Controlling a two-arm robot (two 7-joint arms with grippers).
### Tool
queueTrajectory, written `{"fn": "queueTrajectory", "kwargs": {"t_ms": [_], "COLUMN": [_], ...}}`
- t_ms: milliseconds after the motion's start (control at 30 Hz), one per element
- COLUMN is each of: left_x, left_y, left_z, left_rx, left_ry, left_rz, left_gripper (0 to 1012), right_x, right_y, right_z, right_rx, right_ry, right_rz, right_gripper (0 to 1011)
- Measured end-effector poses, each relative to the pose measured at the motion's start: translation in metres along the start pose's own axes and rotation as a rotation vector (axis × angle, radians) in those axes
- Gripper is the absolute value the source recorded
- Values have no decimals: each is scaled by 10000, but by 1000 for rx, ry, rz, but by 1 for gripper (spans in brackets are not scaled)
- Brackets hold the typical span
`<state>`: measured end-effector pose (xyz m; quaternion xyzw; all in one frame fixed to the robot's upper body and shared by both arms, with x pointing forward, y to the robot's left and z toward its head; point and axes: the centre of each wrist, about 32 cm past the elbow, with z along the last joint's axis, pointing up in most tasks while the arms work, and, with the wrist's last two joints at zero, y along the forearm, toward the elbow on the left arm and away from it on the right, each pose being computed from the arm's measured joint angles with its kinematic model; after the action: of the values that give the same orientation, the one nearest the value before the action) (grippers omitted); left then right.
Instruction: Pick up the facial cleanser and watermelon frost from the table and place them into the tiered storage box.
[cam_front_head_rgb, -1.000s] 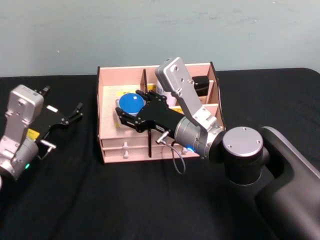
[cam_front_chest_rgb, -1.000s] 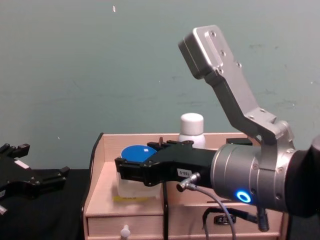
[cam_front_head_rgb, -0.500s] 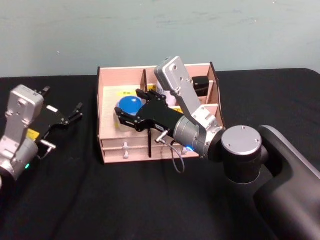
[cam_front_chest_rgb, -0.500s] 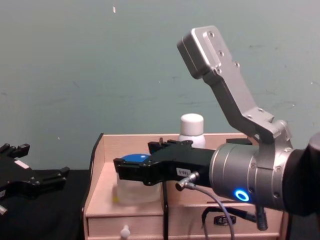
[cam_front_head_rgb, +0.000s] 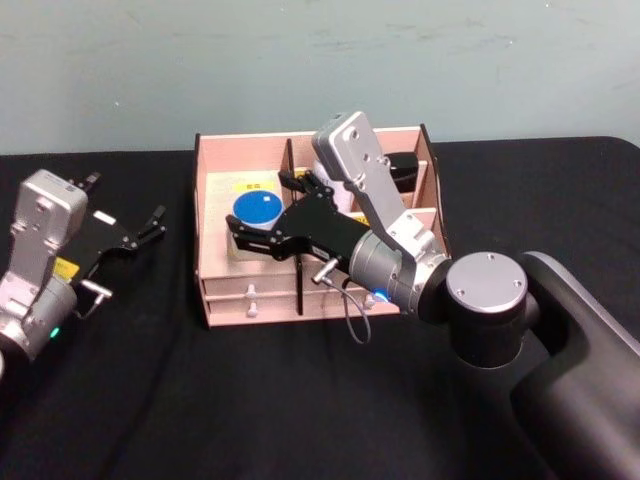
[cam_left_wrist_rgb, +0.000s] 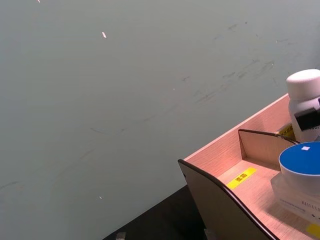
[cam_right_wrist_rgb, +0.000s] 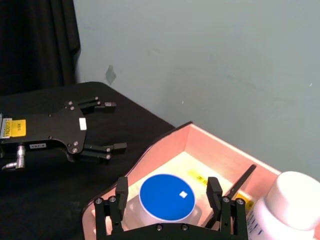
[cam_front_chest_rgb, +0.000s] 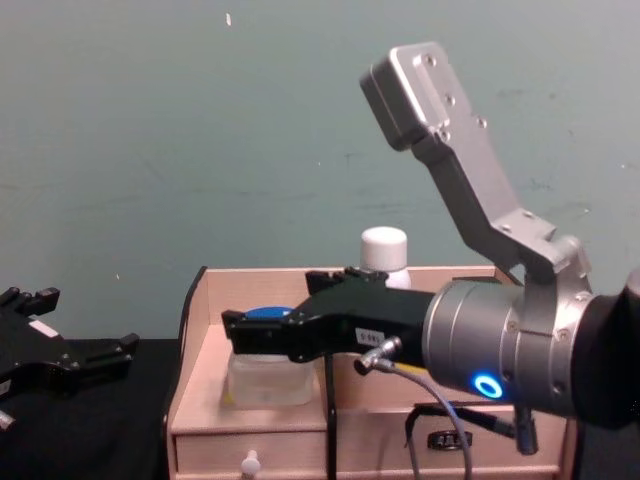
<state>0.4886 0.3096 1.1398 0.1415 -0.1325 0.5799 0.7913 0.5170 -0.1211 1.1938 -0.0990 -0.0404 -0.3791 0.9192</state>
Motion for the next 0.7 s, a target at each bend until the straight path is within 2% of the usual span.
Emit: {"fn": "queueTrajectory", "kwargs": {"t_ms": [200,433,533,700], "left_x": [0,0,0,0], "left_y": [0,0,0,0], "left_z": [0,0,0,0], "left_rx": [0,0,0,0], "left_ry": [0,0,0,0], "left_rz": [0,0,0,0], "left_gripper": [1010,1010,1010,1010], "right_x": [-6,17,64,149], "right_y": [-72,-289,-470,-728], "right_z": [69,194,240,269], "right_rx": [40,113,148,177], "right_ry": [-42,-105,-127,-158], "right_rz": [-7,-42,-91,-175], "right_gripper": [1002,1002,1002,1002]}}
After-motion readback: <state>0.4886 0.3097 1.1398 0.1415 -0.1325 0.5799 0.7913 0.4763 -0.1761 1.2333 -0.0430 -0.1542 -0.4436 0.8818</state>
